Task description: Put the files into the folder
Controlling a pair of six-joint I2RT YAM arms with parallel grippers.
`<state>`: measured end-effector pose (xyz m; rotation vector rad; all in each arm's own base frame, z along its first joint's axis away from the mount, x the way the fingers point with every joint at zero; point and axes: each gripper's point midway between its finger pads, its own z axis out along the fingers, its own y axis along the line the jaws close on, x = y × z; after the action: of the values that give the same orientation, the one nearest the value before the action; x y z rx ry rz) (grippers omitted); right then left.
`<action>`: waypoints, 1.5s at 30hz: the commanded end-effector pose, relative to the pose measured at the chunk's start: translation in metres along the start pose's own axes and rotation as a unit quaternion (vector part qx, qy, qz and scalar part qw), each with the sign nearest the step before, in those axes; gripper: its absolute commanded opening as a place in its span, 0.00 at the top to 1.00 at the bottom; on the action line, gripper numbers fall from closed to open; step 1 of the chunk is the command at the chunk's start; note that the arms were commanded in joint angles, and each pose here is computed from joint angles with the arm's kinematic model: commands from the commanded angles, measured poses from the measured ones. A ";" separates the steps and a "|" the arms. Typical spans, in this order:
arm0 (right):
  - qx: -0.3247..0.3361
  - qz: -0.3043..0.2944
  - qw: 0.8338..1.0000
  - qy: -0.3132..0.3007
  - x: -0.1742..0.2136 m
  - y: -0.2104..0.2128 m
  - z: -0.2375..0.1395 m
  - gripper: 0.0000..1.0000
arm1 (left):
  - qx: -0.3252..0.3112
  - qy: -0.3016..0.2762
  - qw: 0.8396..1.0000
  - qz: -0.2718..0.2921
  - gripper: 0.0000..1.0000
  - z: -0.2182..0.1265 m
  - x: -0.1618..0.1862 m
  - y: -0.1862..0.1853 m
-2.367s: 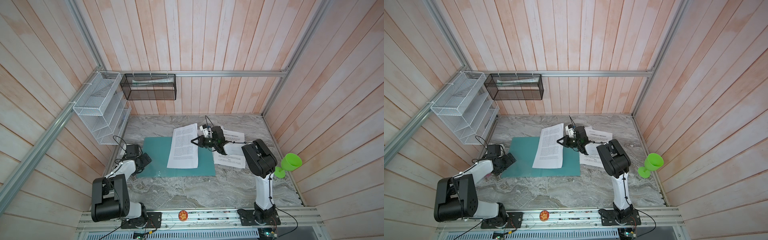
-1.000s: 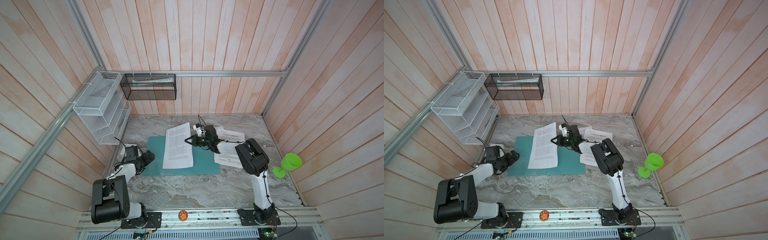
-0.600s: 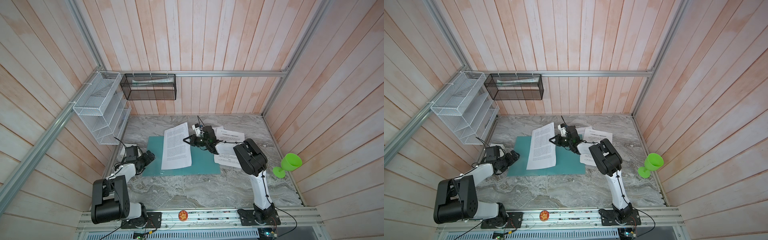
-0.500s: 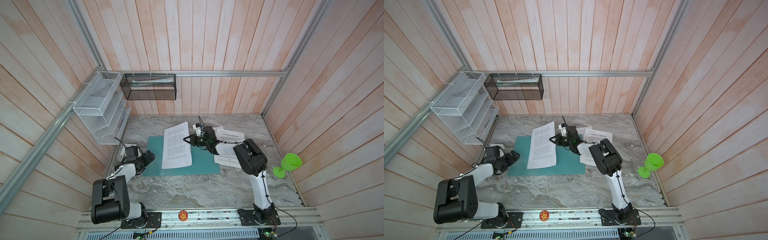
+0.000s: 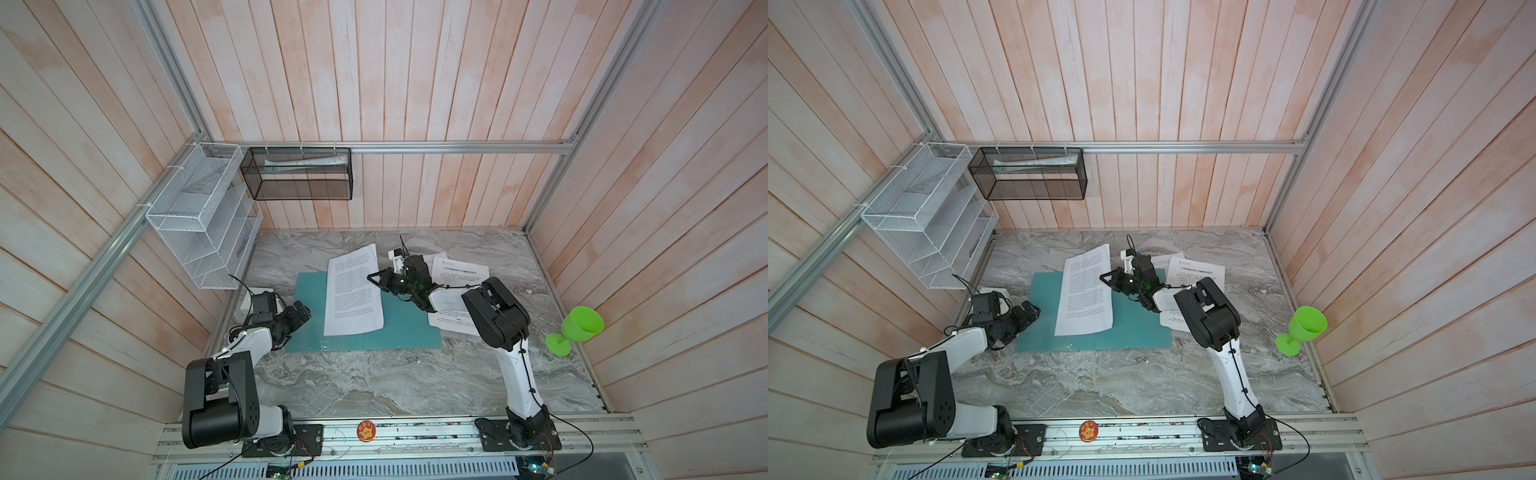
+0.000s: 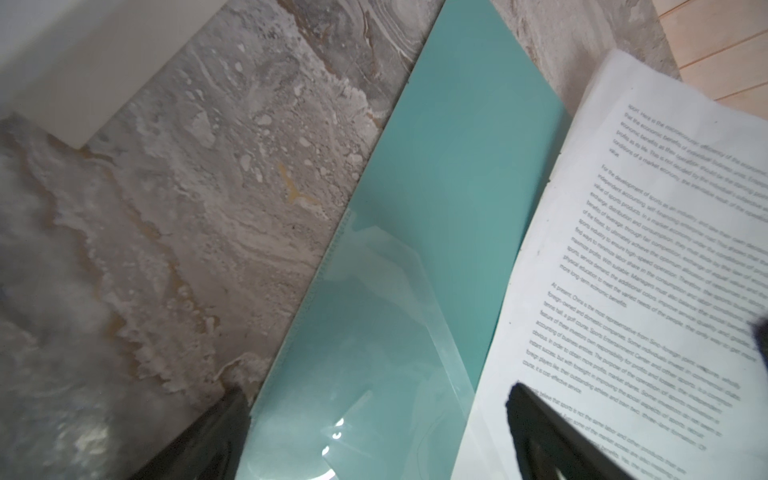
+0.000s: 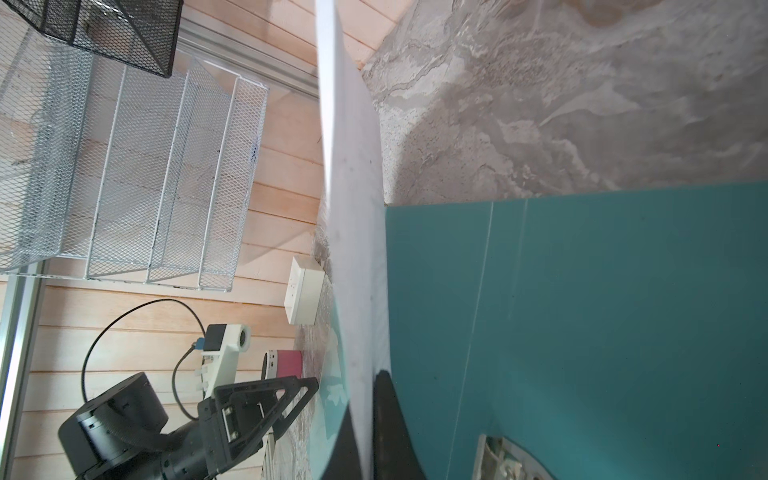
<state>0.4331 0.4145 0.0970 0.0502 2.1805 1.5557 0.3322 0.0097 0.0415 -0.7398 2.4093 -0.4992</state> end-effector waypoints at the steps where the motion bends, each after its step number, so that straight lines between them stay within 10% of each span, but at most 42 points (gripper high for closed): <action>1: 0.004 0.007 1.000 -0.021 0.003 -0.006 0.005 1.00 | -0.022 0.073 0.997 -0.020 0.02 0.006 0.043 0.018; 45: -0.008 0.092 0.995 -0.041 0.036 0.006 0.048 1.00 | -0.025 0.064 0.997 -0.020 0.01 0.003 0.041 0.018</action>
<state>0.4141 0.4640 0.0718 0.3038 2.1858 1.6234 0.3317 0.0094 0.0420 -0.7373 2.4051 -0.4989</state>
